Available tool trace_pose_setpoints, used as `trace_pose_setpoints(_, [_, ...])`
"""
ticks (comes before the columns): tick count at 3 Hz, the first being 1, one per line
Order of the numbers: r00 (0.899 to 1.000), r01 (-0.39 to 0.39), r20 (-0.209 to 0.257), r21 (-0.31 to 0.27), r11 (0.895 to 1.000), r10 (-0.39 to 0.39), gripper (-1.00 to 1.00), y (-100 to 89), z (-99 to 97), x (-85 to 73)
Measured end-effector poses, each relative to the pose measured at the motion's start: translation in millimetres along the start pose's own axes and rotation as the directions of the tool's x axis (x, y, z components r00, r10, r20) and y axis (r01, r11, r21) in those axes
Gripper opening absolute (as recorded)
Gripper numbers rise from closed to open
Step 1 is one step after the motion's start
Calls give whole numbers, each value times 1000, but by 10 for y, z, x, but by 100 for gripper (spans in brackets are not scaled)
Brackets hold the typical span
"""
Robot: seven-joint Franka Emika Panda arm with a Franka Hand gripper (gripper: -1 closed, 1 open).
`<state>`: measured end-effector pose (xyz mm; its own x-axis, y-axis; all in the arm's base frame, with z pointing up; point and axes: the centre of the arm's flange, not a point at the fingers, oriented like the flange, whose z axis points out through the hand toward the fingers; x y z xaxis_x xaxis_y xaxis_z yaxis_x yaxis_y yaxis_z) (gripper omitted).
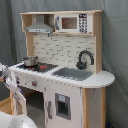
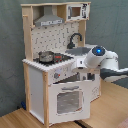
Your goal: Play with the kitchen
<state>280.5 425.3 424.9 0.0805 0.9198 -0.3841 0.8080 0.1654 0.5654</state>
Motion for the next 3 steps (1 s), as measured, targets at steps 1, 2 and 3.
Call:
trace_pose_setpoints(1, [996, 71, -49, 48, 996, -69, 100, 61, 137, 19])
trace_pose_setpoints(2, [988, 130, -94, 88, 988, -122, 100, 192, 257, -59])
trace_pose_setpoints(3, [975, 188, -141, 131, 973, -170, 100, 292, 384, -133])
